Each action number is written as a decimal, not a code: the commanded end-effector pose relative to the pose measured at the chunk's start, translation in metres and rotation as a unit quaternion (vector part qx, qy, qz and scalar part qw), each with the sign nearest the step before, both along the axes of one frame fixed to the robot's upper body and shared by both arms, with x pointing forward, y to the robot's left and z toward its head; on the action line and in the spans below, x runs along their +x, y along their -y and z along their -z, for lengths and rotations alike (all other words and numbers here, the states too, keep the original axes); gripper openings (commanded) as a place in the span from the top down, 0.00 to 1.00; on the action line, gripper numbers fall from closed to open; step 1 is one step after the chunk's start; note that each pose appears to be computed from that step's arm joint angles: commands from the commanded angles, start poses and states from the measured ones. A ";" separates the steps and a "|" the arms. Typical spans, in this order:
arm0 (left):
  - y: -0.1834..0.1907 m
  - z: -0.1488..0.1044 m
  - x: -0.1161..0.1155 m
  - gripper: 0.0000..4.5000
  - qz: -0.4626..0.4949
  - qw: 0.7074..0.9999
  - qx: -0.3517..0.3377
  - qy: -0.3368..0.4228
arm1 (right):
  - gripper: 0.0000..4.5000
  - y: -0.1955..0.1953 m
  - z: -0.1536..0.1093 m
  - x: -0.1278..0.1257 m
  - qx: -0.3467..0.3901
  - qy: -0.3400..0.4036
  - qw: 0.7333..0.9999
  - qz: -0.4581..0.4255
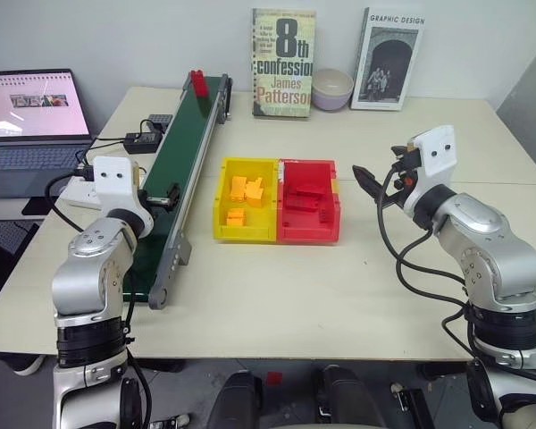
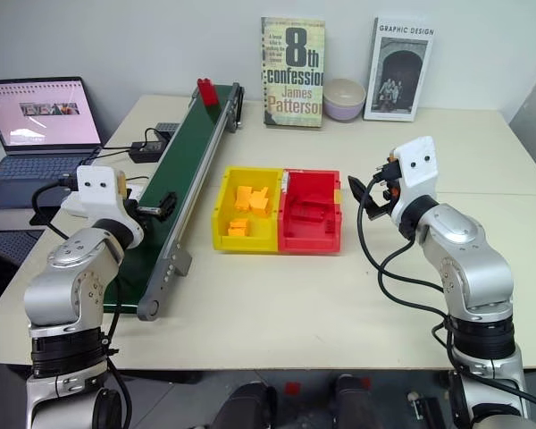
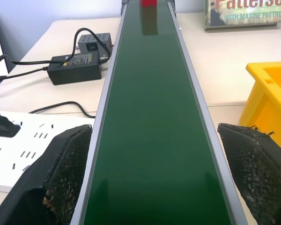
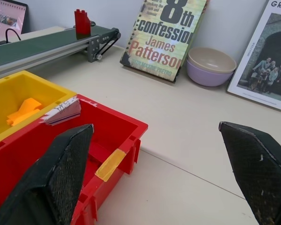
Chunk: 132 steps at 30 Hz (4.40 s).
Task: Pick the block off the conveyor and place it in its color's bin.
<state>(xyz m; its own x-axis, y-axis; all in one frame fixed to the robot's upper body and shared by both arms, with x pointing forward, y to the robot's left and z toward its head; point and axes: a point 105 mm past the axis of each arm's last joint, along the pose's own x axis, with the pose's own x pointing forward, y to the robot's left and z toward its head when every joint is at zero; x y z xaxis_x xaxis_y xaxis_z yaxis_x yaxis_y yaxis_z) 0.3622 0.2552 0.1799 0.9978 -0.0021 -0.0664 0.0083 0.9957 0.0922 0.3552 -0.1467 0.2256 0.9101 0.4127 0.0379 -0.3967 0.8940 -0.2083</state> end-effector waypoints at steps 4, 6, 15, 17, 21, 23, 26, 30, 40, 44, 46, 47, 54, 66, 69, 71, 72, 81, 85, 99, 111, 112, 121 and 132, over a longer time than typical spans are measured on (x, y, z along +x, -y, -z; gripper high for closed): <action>-0.003 -0.023 -0.012 0.00 -0.007 0.999 0.012 0.038 | 0.00 -0.006 -0.021 -0.004 0.002 0.037 0.999 -0.018; -0.006 -0.024 -0.016 0.00 -0.020 0.999 0.017 0.038 | 0.00 -0.006 -0.021 -0.003 0.000 0.037 0.999 -0.023; -0.007 -0.019 -0.027 0.00 -0.049 0.998 -0.006 0.046 | 0.00 -0.033 -0.037 -0.022 0.015 0.030 0.980 -0.197; -0.007 -0.019 -0.027 0.00 -0.049 0.998 -0.006 0.048 | 0.00 -0.043 -0.042 -0.032 0.017 0.025 0.965 -0.260; -0.002 -0.021 -0.029 0.00 -0.028 0.998 -0.012 0.057 | 0.00 -0.060 -0.046 -0.051 0.011 0.008 0.929 -0.369; 0.000 -0.022 -0.029 0.00 -0.023 0.998 -0.010 0.058 | 0.00 -0.064 -0.046 -0.055 0.004 0.007 0.920 -0.391; -0.002 -0.022 -0.028 0.00 -0.026 0.998 -0.008 0.057 | 0.00 -0.066 -0.045 -0.056 -0.008 0.009 0.917 -0.399; 0.000 -0.020 -0.026 0.00 -0.024 0.998 -0.008 0.054 | 0.00 -0.071 -0.043 -0.059 -0.018 0.010 0.912 -0.409; 0.001 -0.014 -0.021 0.00 -0.033 0.998 -0.016 0.045 | 0.00 -0.076 -0.043 -0.073 -0.019 0.006 0.902 -0.431; 0.007 -0.007 -0.017 0.00 -0.030 0.998 -0.023 0.039 | 0.00 -0.078 -0.045 -0.076 -0.017 0.006 0.901 -0.433; 0.007 -0.006 -0.016 0.00 -0.031 0.998 -0.025 0.040 | 0.00 -0.078 -0.045 -0.076 -0.017 0.005 0.901 -0.433; 0.006 -0.006 -0.016 0.00 -0.036 0.998 -0.027 0.041 | 0.00 -0.078 -0.045 -0.076 -0.016 0.005 0.901 -0.433; 0.001 -0.004 -0.005 0.00 -0.049 0.997 -0.030 0.049 | 0.00 -0.076 -0.046 -0.074 -0.018 0.006 0.905 -0.425; 0.007 0.002 0.005 0.00 -0.036 0.998 -0.031 0.044 | 0.00 -0.072 -0.046 -0.076 -0.023 0.011 0.911 -0.411; 0.009 0.005 0.006 0.00 -0.033 0.998 -0.041 0.038 | 0.00 -0.071 -0.047 -0.075 -0.024 0.015 0.914 -0.404; 0.013 0.006 0.005 0.04 -0.025 0.998 -0.053 0.039 | 0.00 -0.071 -0.048 -0.075 -0.024 0.017 0.915 -0.402; 0.014 0.006 0.004 0.08 -0.024 0.997 -0.058 0.040 | 0.00 -0.071 -0.048 -0.075 -0.024 0.017 0.915 -0.402; -0.006 0.018 -0.019 0.48 -0.102 0.992 -0.068 0.011 | 0.00 -0.067 -0.052 -0.070 -0.024 0.021 0.918 -0.396; -0.011 0.017 -0.019 0.66 -0.115 0.991 -0.068 0.012 | 0.00 -0.068 -0.052 -0.068 -0.022 0.023 0.916 -0.399; 0.060 -0.036 0.009 0.66 0.113 0.993 -0.002 0.041 | 0.00 -0.051 -0.046 -0.067 -0.054 0.028 0.947 -0.314; 0.209 -0.034 0.041 0.66 0.481 0.853 0.201 0.011 | 0.00 -0.017 -0.012 -0.071 -0.056 -0.013 0.992 -0.115; 0.212 -0.033 0.046 0.66 0.482 0.853 0.198 0.016 | 0.00 -0.019 -0.011 -0.072 -0.049 -0.012 0.992 -0.113; 0.228 -0.032 0.047 0.50 0.534 0.826 0.178 0.025 | 0.00 -0.013 -0.012 -0.077 -0.015 -0.005 0.998 -0.061; 0.219 -0.043 0.051 0.08 0.529 0.833 0.155 0.040 | 0.00 -0.012 -0.014 -0.076 -0.015 -0.008 0.998 -0.067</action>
